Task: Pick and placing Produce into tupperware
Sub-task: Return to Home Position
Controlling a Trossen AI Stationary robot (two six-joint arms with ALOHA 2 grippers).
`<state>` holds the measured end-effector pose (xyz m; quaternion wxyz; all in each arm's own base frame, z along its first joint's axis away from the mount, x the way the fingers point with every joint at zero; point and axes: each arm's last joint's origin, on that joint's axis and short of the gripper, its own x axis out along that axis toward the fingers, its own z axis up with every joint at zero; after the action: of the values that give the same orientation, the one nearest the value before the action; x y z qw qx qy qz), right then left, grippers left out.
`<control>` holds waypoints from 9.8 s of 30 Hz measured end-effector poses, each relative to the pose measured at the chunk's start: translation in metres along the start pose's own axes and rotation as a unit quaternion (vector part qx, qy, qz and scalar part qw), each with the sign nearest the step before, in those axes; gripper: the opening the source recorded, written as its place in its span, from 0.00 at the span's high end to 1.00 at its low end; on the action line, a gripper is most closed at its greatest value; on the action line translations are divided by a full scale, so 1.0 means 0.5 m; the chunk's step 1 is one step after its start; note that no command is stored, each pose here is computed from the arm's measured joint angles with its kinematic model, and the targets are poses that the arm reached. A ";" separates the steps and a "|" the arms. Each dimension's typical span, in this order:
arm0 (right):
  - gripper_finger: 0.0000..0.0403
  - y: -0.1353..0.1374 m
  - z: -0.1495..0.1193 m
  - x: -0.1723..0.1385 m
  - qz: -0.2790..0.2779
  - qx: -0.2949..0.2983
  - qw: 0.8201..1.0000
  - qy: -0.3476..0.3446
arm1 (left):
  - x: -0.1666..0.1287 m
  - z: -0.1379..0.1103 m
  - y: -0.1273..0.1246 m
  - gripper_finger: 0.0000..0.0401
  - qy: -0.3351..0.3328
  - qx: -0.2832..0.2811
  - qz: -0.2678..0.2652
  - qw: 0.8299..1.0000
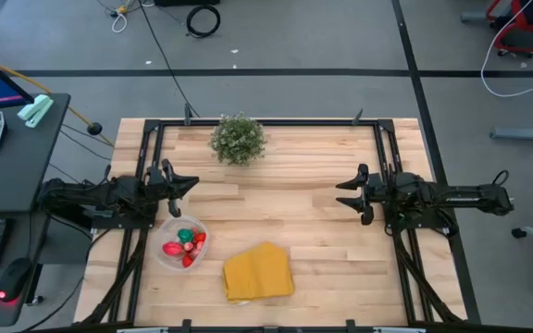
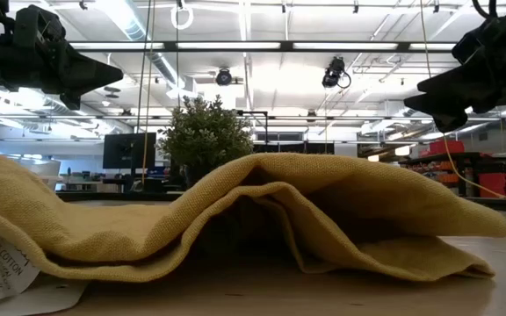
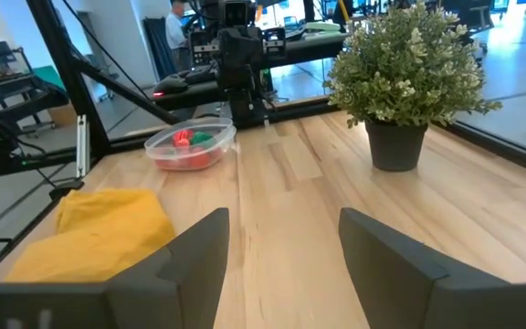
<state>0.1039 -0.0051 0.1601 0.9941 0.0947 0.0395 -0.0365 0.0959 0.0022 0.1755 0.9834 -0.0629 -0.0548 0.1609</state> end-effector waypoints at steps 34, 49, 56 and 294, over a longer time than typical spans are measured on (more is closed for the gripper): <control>0.46 0.000 0.000 0.000 -0.001 0.000 1.000 0.001 | 0.000 0.000 0.000 0.94 0.000 0.000 0.000 1.000; 0.46 0.000 0.000 0.000 -0.001 0.000 1.000 0.001 | 0.000 0.000 0.000 0.93 0.000 0.000 0.000 1.000; 0.46 0.000 0.000 0.000 -0.001 0.000 1.000 0.001 | 0.000 0.000 0.000 0.93 0.000 0.000 0.000 1.000; 0.46 0.000 -0.001 0.000 -0.001 0.000 1.000 0.001 | 0.000 0.000 0.000 0.93 0.000 0.000 0.000 1.000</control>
<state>0.1039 -0.0052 0.1598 0.9940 0.0942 0.0405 -0.0376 0.0959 0.0022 0.1756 0.9835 -0.0629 -0.0551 0.1606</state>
